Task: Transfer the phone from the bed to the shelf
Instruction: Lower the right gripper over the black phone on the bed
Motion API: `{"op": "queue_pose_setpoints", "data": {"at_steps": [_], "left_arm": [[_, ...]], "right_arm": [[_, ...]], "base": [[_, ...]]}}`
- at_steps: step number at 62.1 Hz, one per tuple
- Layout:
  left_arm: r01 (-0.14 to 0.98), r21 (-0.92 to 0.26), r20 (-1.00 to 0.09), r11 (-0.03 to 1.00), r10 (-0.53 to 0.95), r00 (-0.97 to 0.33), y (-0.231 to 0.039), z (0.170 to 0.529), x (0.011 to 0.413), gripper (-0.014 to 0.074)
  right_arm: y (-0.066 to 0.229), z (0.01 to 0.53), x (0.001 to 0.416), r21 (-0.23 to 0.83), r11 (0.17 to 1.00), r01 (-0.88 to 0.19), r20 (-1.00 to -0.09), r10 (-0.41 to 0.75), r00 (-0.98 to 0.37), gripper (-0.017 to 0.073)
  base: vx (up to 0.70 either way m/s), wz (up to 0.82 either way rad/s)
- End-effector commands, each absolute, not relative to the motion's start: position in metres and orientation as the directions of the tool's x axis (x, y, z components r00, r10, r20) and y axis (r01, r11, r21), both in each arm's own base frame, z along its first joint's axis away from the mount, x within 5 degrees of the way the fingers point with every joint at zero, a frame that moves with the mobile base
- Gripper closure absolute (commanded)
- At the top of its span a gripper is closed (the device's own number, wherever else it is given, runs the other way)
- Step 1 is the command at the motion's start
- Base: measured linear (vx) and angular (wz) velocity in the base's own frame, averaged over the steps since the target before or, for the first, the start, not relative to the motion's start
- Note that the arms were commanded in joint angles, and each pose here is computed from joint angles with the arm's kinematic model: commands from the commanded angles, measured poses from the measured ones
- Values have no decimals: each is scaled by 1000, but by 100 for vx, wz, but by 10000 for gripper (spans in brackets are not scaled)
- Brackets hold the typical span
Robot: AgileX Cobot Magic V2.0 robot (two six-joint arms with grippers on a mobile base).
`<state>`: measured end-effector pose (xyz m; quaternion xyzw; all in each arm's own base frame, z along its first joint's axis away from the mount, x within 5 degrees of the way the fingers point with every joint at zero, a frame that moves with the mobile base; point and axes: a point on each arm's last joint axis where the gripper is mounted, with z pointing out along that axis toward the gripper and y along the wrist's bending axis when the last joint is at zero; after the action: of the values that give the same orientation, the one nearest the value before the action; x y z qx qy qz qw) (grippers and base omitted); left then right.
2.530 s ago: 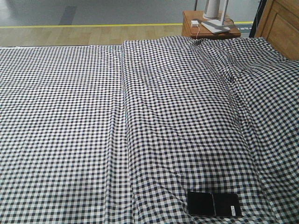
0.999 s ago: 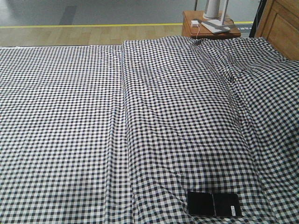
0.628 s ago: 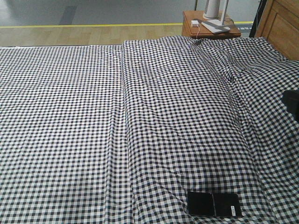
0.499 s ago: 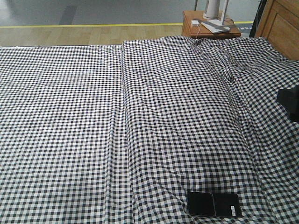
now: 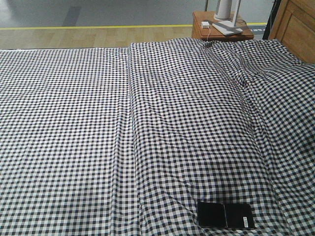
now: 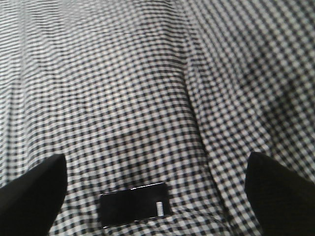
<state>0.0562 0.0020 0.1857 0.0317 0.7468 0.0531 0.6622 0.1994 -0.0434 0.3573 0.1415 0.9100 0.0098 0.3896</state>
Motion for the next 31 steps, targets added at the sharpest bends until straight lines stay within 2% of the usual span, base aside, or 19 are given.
{"op": "queue_pose_setpoints", "data": {"at_steps": [1, 16, 31], "left_arm": [[-34, 108, -994, 994, 107, -14, 2, 200, 55, 592], [-34, 108, -994, 994, 107, -14, 2, 200, 55, 592], [-34, 108, -994, 994, 107, -14, 2, 200, 55, 592]], "right_arm": [[-57, 366, 210, 142, 950, 277, -741, 288, -607, -126], [-88, 311, 259, 205, 944, 260, -617, 331, -714, -118], [-116, 227, 302, 309, 934, 177, -466, 311, -828, -109]], "base": [[0, 0], [0, 0], [0, 0]]}}
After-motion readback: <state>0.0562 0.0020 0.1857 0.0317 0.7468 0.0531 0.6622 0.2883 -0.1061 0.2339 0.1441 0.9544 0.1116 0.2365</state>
